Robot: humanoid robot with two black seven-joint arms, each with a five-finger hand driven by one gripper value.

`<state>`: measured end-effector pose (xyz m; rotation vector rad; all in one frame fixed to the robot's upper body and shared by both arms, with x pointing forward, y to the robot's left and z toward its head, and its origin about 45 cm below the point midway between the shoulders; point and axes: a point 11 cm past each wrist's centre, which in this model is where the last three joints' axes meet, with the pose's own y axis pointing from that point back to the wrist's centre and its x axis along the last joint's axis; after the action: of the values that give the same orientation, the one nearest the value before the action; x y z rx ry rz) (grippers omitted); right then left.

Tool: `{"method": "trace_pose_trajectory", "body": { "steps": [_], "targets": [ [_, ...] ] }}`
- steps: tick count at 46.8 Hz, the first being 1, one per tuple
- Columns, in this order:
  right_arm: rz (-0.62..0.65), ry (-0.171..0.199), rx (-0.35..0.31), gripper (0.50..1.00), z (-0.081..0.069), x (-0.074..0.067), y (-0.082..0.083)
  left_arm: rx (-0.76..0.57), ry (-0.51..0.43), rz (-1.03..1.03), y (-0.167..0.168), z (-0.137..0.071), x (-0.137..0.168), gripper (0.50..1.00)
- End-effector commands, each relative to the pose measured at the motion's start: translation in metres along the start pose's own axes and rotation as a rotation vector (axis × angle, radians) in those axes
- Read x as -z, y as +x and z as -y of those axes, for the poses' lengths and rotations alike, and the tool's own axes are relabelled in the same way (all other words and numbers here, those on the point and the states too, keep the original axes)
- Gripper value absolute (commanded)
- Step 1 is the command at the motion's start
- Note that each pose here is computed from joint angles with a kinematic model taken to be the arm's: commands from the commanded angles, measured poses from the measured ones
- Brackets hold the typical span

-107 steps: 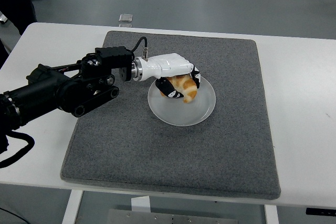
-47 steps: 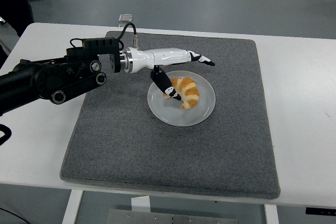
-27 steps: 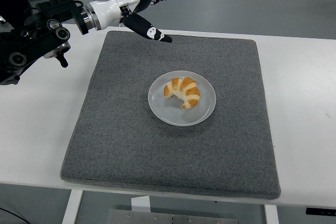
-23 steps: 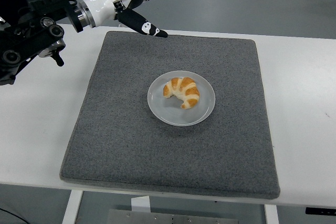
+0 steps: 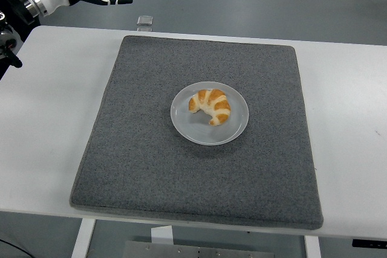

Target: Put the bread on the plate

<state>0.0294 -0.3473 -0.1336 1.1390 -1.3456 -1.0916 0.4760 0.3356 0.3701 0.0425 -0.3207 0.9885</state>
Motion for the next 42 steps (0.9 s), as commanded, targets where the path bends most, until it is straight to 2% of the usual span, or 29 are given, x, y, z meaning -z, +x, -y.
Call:
{"method": "trace_pose_trajectory", "body": {
  "steps": [1, 9, 27, 34, 42],
  "targets": [
    [0.0, 0.0, 0.0, 0.952, 0.0, 0.0, 0.0, -0.025, 0.0, -0.063, 0.011, -0.006, 0.004, 0.999],
    [0.0, 0.0, 0.0, 0.954, 0.0, 0.0, 0.0, -0.067, 0.0, -0.161, 0.03, -0.018, 0.012, 0.999],
    [0.0, 0.0, 0.0, 0.952, 0.0, 0.0, 0.0, -0.215, 0.071, -0.25, 0.067, -0.052, 0.04, 0.999],
    [0.0, 0.0, 0.0, 0.952, 0.0, 0.0, 0.0, -0.269, 0.105, -0.349, 0.068, -0.051, 0.055, 0.999],
    [0.0, -0.002, 0.0, 0.952, 0.0, -0.001, 0.0, -0.284, 0.136, -0.473, 0.053, -0.051, 0.079, 1.0]
  ]
}}
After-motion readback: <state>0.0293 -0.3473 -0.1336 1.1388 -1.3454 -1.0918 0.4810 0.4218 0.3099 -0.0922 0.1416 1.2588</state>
